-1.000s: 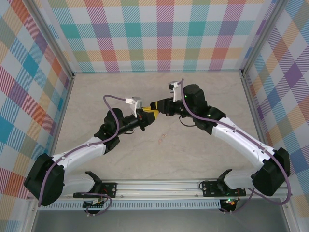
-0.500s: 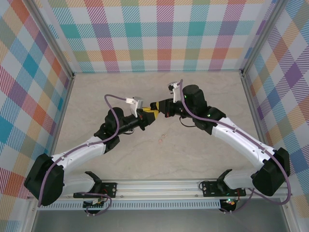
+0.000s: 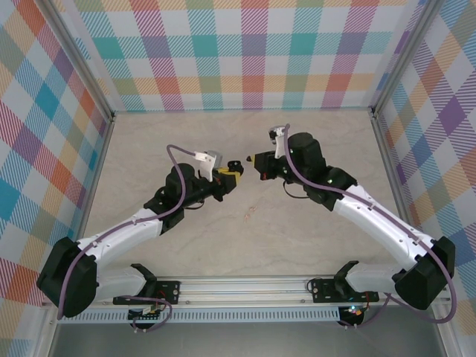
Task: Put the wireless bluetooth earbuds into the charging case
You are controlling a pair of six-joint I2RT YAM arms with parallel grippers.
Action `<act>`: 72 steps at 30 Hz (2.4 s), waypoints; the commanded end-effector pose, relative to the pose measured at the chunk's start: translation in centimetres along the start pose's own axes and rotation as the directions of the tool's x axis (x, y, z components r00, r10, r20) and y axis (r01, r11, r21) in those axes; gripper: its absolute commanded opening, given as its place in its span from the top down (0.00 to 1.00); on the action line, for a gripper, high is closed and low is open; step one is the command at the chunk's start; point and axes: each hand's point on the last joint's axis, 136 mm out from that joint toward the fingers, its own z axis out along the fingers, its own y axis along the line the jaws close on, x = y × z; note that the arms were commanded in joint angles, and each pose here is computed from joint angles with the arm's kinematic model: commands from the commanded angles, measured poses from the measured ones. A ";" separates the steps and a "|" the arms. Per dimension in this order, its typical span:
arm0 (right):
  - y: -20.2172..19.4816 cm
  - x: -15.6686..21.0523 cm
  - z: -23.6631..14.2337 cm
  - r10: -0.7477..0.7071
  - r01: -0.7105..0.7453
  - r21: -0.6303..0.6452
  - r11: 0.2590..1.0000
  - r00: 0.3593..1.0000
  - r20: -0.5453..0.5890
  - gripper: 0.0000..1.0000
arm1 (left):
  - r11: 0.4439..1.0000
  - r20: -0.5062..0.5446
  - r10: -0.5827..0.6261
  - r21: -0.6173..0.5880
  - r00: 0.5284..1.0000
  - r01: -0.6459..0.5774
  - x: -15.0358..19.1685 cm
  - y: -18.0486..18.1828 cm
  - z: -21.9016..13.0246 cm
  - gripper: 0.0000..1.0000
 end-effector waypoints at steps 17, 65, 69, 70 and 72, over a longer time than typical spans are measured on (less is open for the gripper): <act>-14.6 13.3 7.8 0.344 -0.216 0.381 0.899 0.887 -0.308 0.98 | 0.996 0.034 0.087 0.008 0.996 -0.087 -1.6 -1.7 -2.7 0.88; -17.2 18.4 7.7 0.354 0.012 0.544 0.839 0.746 -0.564 0.65 | 0.995 0.049 0.094 0.021 0.994 -0.095 -2.0 -2.2 -3.4 0.88; -17.1 18.2 7.4 0.390 0.048 0.569 0.821 0.681 -0.620 0.63 | 0.994 0.056 0.104 0.023 0.993 -0.105 -2.3 -2.4 -3.5 0.88; -17.0 18.2 7.5 0.395 0.059 0.569 0.820 0.662 -0.638 0.63 | 0.994 0.055 0.106 0.025 0.993 -0.108 -2.3 -2.4 -3.5 0.88; -17.0 18.2 7.7 0.397 0.073 0.567 0.821 0.641 -0.657 0.63 | 0.993 0.057 0.111 0.033 0.992 -0.113 -2.3 -2.6 -3.6 0.88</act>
